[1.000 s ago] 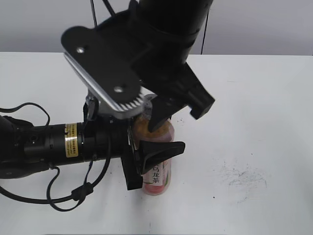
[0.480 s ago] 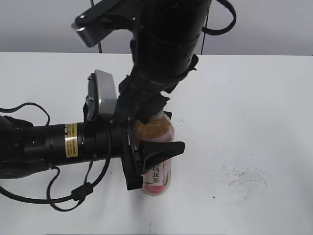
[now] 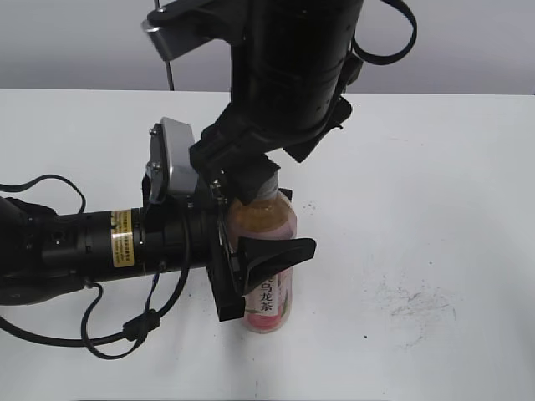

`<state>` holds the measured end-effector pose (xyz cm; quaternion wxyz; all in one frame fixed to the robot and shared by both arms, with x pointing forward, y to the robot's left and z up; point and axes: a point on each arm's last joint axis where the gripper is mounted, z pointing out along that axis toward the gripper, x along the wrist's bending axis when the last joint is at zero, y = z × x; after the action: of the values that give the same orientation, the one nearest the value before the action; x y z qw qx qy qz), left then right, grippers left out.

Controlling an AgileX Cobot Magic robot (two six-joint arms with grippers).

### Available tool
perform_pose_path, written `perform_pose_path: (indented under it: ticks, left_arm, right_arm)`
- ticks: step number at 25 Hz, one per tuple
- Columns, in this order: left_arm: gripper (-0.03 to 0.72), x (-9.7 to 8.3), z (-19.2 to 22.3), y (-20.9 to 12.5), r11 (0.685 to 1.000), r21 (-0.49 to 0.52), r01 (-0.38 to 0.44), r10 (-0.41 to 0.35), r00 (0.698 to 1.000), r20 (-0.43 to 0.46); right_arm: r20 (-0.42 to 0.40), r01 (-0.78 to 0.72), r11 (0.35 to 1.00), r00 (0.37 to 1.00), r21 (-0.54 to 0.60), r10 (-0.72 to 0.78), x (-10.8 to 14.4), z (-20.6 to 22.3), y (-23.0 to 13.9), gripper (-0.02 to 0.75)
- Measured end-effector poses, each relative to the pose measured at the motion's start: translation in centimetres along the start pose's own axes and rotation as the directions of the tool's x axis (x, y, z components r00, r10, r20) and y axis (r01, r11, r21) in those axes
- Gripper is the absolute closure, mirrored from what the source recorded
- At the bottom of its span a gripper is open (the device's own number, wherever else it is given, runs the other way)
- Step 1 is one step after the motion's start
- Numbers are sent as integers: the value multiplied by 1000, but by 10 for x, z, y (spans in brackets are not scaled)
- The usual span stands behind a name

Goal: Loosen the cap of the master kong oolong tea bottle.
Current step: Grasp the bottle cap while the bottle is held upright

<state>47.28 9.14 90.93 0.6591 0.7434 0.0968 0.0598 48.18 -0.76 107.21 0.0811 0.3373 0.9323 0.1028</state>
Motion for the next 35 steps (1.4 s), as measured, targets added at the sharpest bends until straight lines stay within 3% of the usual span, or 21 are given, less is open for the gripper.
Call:
perform_pose_path:
  ticks: [3, 8, 11, 15, 18, 21, 29, 31, 35]
  left_arm:
    - [242, 0, 0, 0, 1000, 1, -3, 3, 1000, 2]
    - [242, 0, 0, 0, 1000, 1, -1, 1, 1000, -1]
    - [242, 0, 0, 0, 1000, 2, -1, 1, 1000, -2]
    - [242, 0, 0, 0, 1000, 2, 0, 0, 1000, -3]
    - [242, 0, 0, 0, 1000, 2, -6, 6, 1000, 3]
    - [242, -1, 0, 0, 1000, 2, -14, 14, 1000, 7]
    - [242, -1, 0, 0, 1000, 2, -22, 22, 1000, 15]
    - [242, -1, 0, 0, 1000, 2, -23, 23, 1000, 15]
    - [242, -2, 0, 0, 1000, 3, -24, 24, 1000, 18]
  right_arm:
    - [-9, -1, 1000, 1000, 1, 1, 1, 0, 0, 236]
    - [-42, 3, 1000, 999, 1, -3, 4, 1, 0, 459]
    - [-42, 54, 999, 998, -1, -54, 4, 1, 1, 456]
    - [-44, 247, 969, 968, -11, -247, 4, 1, 1, 456]
    - [-49, 464, 886, 884, -28, -465, 5, 1, 1, 456]
    - [-50, 662, 748, 746, -51, -663, 7, 0, 1, 456]
    - [-38, 924, 364, 362, -115, -931, 11, -1, 2, 460]
    - [-35, 940, 319, 318, -123, -948, 12, -1, 2, 465]
    - [-38, 942, 305, 303, -139, -952, 13, -1, 2, 465]
